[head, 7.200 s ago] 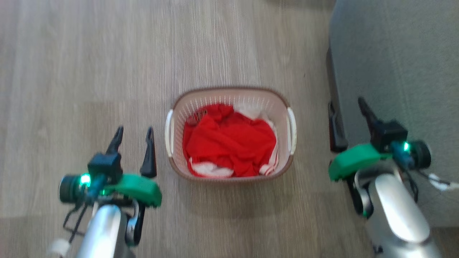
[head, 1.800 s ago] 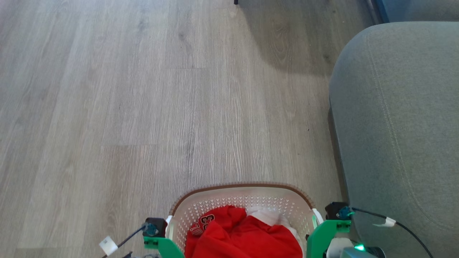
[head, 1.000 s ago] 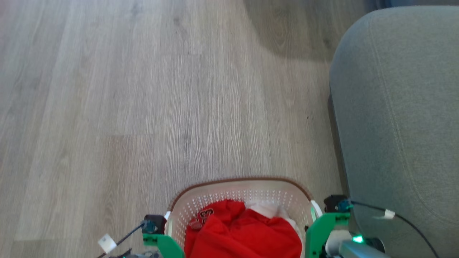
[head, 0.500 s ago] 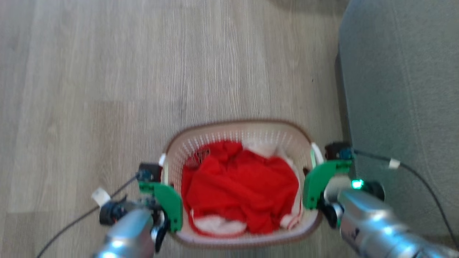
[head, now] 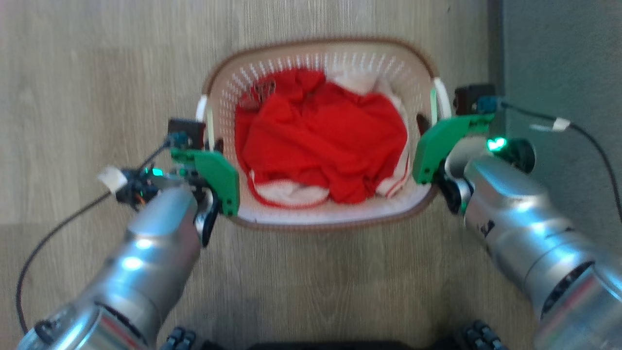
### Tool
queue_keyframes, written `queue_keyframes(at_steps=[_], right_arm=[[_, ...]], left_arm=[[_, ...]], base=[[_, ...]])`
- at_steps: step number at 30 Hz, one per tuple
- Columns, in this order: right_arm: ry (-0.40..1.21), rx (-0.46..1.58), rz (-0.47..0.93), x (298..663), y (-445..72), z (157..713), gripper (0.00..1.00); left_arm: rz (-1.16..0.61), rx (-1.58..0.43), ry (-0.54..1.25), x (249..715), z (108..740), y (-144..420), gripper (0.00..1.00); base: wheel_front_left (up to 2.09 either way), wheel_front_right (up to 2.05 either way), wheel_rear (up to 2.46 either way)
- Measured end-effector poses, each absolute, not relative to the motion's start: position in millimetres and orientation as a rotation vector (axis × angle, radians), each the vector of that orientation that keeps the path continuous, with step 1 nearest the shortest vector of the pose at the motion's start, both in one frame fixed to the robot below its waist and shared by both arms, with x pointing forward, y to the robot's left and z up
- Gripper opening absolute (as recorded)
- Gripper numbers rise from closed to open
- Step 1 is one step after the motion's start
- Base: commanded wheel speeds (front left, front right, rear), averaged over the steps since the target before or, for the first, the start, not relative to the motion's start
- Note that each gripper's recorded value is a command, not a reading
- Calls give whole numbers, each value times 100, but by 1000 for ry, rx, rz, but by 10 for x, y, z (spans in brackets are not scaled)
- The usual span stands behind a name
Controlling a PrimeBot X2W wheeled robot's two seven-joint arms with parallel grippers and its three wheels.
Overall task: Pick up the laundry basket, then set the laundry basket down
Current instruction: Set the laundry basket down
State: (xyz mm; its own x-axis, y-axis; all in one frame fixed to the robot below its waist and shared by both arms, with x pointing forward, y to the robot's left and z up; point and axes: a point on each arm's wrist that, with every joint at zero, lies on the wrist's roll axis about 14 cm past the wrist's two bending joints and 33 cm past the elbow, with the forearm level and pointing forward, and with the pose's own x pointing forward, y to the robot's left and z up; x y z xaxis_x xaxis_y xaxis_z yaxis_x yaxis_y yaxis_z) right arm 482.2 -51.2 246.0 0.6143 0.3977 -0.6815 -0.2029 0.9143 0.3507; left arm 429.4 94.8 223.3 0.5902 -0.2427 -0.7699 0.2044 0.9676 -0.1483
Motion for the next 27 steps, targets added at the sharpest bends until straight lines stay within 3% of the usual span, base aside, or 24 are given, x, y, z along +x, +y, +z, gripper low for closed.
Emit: queue_keyframes(at_steps=[10,27], right_arm=[[875,243,335,5112,-573,1862,0],[918,240,317,5104,-607,1386,0]], left_arm=[[-271,-40,940,4615,1707,910,0],[-272,-45,981,4606,1319,892,0]], base=[[0,0,0],[0,0,0]])
